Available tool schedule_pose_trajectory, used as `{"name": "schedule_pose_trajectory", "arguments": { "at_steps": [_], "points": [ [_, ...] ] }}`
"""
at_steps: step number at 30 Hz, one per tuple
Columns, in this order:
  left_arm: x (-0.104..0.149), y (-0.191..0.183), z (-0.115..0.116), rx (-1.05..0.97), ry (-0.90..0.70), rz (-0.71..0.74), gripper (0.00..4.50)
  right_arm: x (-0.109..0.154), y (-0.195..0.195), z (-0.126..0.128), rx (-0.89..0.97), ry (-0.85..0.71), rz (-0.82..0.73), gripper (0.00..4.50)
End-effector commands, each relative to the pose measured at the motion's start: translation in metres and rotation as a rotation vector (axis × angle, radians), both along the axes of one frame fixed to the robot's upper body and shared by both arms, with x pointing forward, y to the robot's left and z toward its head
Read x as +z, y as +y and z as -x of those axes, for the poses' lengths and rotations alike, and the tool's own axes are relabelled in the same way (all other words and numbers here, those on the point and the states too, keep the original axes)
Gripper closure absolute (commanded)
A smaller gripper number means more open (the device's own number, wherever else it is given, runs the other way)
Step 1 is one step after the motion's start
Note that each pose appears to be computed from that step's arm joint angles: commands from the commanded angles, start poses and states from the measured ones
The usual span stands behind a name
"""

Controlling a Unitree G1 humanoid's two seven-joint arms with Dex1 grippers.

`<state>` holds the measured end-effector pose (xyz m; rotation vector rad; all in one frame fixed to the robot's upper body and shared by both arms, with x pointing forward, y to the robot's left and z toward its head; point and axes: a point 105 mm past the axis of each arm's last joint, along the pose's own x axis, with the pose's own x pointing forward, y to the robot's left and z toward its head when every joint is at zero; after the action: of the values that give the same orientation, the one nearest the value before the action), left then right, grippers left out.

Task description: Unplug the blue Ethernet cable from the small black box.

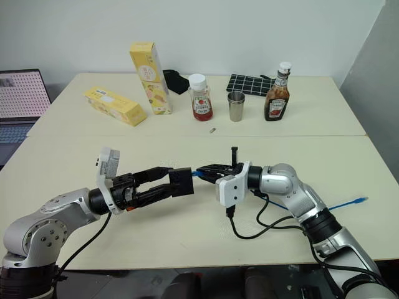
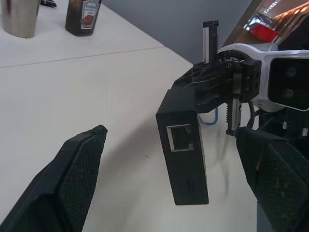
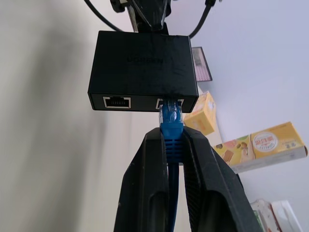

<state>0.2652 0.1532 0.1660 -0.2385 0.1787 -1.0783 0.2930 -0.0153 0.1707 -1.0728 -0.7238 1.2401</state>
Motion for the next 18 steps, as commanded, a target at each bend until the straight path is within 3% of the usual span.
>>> {"name": "schedule_pose_trajectory", "arguments": {
  "at_steps": [1,15,18],
  "points": [
    [0.008,-0.008,0.008,-0.073,-0.006,0.036,0.47,0.02,0.003,0.006,0.047,-0.069,-0.048,4.36],
    [-0.001,-0.006,0.008,-0.077,0.019,0.009,3.57,0.02,0.006,0.008,0.058,-0.103,-0.049,4.36],
    [-0.003,-0.004,0.007,-0.068,0.021,0.002,3.72,0.01,0.004,0.009,0.068,-0.112,0.018,4.36]
  ]
}}
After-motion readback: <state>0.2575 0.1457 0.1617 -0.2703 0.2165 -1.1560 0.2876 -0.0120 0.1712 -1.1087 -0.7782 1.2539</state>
